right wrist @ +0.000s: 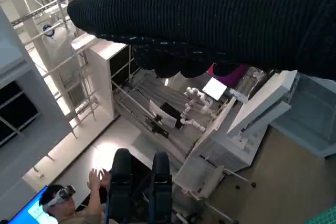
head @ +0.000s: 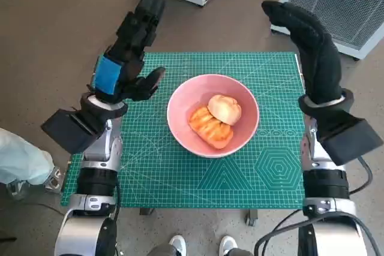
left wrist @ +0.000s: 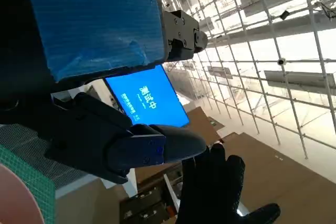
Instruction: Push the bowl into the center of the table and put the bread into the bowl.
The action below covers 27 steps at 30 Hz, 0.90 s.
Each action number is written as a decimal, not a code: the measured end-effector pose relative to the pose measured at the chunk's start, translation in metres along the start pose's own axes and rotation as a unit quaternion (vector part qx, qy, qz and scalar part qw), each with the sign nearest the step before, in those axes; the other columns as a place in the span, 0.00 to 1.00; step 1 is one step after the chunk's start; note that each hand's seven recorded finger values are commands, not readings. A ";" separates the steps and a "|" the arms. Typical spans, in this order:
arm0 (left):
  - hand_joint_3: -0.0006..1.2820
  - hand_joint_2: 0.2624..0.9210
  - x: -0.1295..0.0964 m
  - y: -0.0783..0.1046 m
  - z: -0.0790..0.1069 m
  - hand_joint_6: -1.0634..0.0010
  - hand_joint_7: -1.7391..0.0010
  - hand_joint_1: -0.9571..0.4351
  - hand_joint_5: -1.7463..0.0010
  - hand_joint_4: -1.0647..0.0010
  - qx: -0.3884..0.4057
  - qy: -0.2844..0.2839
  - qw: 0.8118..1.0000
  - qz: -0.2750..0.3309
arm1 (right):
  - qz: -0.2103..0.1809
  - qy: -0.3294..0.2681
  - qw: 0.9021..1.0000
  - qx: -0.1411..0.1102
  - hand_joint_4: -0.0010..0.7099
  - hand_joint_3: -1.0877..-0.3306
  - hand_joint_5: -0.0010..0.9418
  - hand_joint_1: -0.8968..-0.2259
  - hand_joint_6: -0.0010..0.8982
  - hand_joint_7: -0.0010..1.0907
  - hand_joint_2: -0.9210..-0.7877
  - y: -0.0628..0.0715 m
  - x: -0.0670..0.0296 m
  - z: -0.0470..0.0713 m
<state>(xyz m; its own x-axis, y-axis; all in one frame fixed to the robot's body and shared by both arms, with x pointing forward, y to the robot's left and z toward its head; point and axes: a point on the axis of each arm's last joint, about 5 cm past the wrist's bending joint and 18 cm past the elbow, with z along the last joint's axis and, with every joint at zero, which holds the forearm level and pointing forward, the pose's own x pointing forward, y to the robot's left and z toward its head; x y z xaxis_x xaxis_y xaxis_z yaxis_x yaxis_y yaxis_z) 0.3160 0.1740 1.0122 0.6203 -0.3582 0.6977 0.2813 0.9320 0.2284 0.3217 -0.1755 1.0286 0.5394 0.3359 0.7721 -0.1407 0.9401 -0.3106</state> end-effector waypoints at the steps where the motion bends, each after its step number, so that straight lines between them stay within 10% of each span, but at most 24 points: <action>1: 0.42 1.00 0.000 0.000 0.000 0.89 0.97 0.15 1.00 0.93 0.000 0.000 1.000 0.000 | 0.000 0.001 1.000 0.000 0.26 0.42 0.00 0.22 0.32 0.01 0.00 0.000 -0.0002 0.000; 27: 0.41 1.00 -0.003 0.000 -0.002 0.89 0.97 0.13 1.00 0.92 0.029 0.000 0.999 0.016 | 0.000 0.011 1.000 0.008 0.26 0.42 0.00 0.21 0.32 0.01 0.00 0.004 0.0003 -0.004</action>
<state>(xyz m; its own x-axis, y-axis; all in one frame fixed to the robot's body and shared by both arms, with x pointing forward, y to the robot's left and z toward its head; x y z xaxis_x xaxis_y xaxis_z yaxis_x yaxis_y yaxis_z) 0.3156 0.1752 1.0091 0.6281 -0.3287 0.7053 0.2191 0.9444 0.2449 0.3244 -0.1714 1.0254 0.5575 0.3349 0.7596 -0.1539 0.9409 -0.3018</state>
